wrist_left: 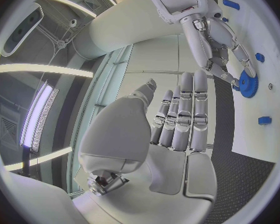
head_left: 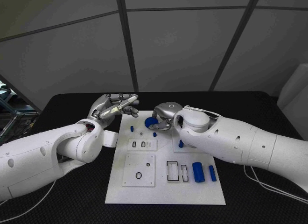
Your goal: Assemble the parts on the task board
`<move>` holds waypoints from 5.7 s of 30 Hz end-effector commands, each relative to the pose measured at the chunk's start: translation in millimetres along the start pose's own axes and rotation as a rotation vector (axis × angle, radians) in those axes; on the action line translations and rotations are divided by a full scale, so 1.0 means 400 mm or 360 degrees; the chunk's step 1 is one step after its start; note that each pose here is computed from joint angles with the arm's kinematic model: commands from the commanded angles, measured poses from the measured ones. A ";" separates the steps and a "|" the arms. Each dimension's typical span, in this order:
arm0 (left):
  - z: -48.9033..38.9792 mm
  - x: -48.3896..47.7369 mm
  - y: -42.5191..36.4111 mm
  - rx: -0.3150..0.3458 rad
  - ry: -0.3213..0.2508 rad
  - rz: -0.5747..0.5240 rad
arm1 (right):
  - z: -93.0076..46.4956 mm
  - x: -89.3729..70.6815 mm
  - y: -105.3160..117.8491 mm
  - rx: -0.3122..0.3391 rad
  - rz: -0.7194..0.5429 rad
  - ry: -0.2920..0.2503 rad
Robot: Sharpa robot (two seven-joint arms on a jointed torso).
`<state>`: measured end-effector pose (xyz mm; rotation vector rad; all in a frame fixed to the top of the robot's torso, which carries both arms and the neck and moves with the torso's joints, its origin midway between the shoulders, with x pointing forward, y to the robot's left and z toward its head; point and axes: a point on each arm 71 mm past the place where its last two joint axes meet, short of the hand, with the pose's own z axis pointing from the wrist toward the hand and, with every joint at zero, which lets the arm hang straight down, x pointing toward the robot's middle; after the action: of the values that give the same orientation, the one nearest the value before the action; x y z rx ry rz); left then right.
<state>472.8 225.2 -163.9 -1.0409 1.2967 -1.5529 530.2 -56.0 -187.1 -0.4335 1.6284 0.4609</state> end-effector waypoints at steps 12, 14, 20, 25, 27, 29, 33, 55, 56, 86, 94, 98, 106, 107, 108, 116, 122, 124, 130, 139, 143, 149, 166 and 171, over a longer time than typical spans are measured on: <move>0.000 -0.005 -0.003 -0.0005 -0.0012 0.0007 | -0.057 -0.043 -0.029 -0.0089 0.0165 -0.0381; 0.000 -0.006 -0.003 -0.0005 -0.0013 0.0007 | -0.076 -0.045 -0.045 -0.0087 0.0191 -0.0391; -0.003 -0.012 -0.003 -0.0010 -0.0017 0.0010 | -0.160 -0.053 -0.145 -0.0011 0.0415 -0.0348; -0.004 -0.017 -0.003 -0.0011 -0.0024 0.0014 | -0.231 -0.059 -0.260 0.0079 0.0615 -0.0292; -0.004 -0.017 -0.003 -0.0011 -0.0025 0.0015 | -0.259 -0.060 -0.305 0.0099 0.0651 -0.0283; -0.003 -0.016 -0.003 -0.0011 -0.0023 0.0014 | -0.280 -0.060 -0.339 0.0111 0.0665 -0.0276; -0.001 -0.013 -0.001 -0.0010 -0.0016 0.0010 | -0.310 -0.058 -0.393 0.0131 0.0671 -0.0257; 0.008 -0.009 0.010 -0.0016 -0.0009 0.0002 | -0.283 0.001 -0.452 0.0190 0.0720 -0.0162; 0.008 -0.010 0.010 -0.0017 -0.0009 0.0002 | -0.282 0.005 -0.450 0.0189 0.0722 -0.0153; 0.010 -0.016 0.015 -0.0018 -0.0014 0.0004 | -0.261 0.035 -0.441 0.0196 0.0694 -0.0054; 0.010 -0.017 0.015 -0.0019 -0.0015 0.0005 | -0.254 0.039 -0.441 0.0201 0.0690 -0.0040; 0.010 -0.018 0.015 -0.0019 -0.0016 0.0005 | -0.252 0.039 -0.440 0.0204 0.0690 -0.0036; 0.009 -0.019 0.014 -0.0020 -0.0017 0.0006 | -0.250 0.042 -0.440 0.0205 0.0690 -0.0022; 0.009 -0.019 0.014 -0.0020 -0.0018 0.0006 | -0.250 0.042 -0.439 0.0204 0.0690 -0.0015; 0.009 -0.019 0.014 -0.0020 -0.0017 0.0006 | -0.249 0.043 -0.438 0.0203 0.0689 -0.0011; 0.009 -0.019 0.014 -0.0019 -0.0017 0.0006 | -0.247 0.045 -0.436 0.0205 0.0681 0.0009; 0.009 -0.019 0.014 -0.0019 -0.0018 0.0006 | -0.245 0.046 -0.436 0.0212 0.0675 0.0008; 0.009 -0.019 0.014 -0.0019 -0.0017 0.0006 | -0.245 0.045 -0.437 0.0217 0.0671 0.0003; 0.009 -0.020 0.014 -0.0020 -0.0019 0.0007 | -0.246 0.044 -0.443 0.0240 0.0662 -0.0023; 0.008 -0.021 0.014 -0.0020 -0.0019 0.0007 | -0.246 0.034 -0.429 0.0224 0.0672 -0.0085; 0.008 -0.022 0.014 -0.0020 -0.0020 0.0008 | -0.250 0.026 -0.413 0.0214 0.0688 -0.0122; 0.007 -0.025 0.013 -0.0020 -0.0023 0.0010 | -0.260 0.007 -0.367 0.0164 0.0717 -0.0170; 0.014 -0.024 0.016 -0.0023 -0.0026 0.0011 | -0.174 -0.048 -0.088 -0.0151 0.0782 -0.0193; 0.021 -0.033 0.019 -0.0019 -0.0045 0.0021 | -0.133 -0.024 -0.019 -0.0179 0.0777 -0.0132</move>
<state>484.5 234.8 -173.2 -1.0645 1.2972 -1.5056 489.4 -92.4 -170.4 -0.0907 1.6179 0.9685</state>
